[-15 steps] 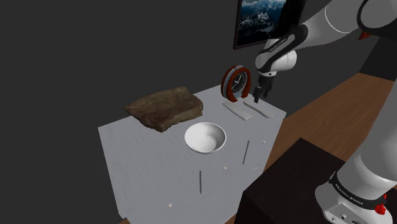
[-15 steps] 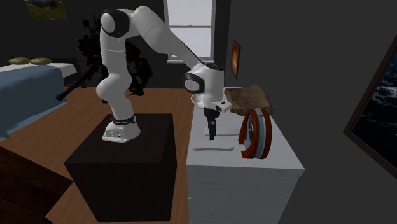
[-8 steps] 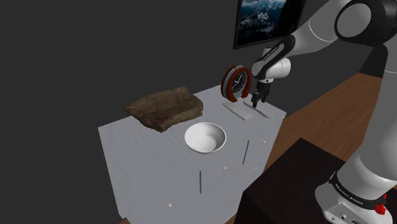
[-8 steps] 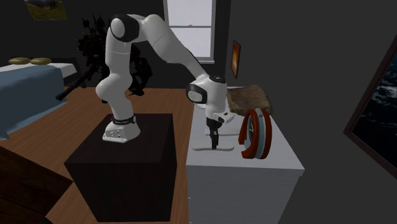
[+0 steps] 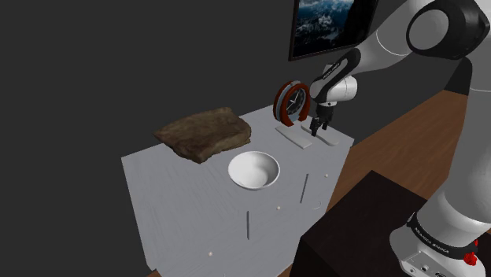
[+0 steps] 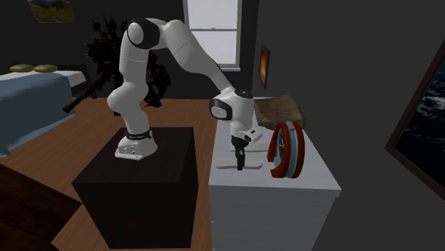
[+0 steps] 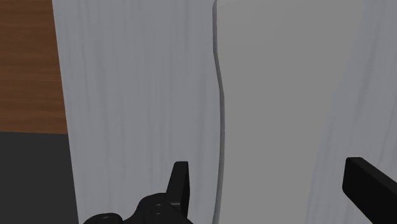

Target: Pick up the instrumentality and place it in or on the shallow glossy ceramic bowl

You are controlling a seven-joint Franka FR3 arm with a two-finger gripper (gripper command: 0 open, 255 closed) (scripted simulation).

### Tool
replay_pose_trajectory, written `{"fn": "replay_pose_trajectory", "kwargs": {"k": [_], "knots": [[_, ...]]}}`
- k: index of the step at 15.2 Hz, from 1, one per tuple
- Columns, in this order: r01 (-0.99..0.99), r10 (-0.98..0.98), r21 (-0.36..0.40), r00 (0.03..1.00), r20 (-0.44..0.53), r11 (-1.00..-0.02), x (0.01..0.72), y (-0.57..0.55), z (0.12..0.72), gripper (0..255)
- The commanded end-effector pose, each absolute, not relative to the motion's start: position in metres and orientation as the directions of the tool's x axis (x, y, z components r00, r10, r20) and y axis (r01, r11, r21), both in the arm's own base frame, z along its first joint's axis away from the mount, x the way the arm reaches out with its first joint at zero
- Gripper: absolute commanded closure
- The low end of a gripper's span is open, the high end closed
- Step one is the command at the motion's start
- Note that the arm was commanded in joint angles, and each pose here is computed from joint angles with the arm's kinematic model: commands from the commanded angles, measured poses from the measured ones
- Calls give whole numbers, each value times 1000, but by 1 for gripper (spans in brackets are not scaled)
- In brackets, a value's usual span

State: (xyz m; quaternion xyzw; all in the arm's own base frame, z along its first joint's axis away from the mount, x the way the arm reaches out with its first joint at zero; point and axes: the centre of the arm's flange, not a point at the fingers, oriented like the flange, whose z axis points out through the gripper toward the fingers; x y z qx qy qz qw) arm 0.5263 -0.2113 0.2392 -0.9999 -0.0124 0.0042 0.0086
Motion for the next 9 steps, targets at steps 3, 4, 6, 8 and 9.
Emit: {"fn": "replay_pose_trajectory", "kwargs": {"k": [3,4,6,8,9], "knots": [[25,25,-17,1000,-8,-1000,526,-211,239,255],[25,25,-17,1000,-8,-1000,526,-211,239,255],[25,25,-17,1000,-8,-1000,526,-211,239,255],[25,25,-17,1000,-8,-1000,526,-211,239,255],[25,25,-17,1000,-8,-1000,526,-211,239,255]]}}
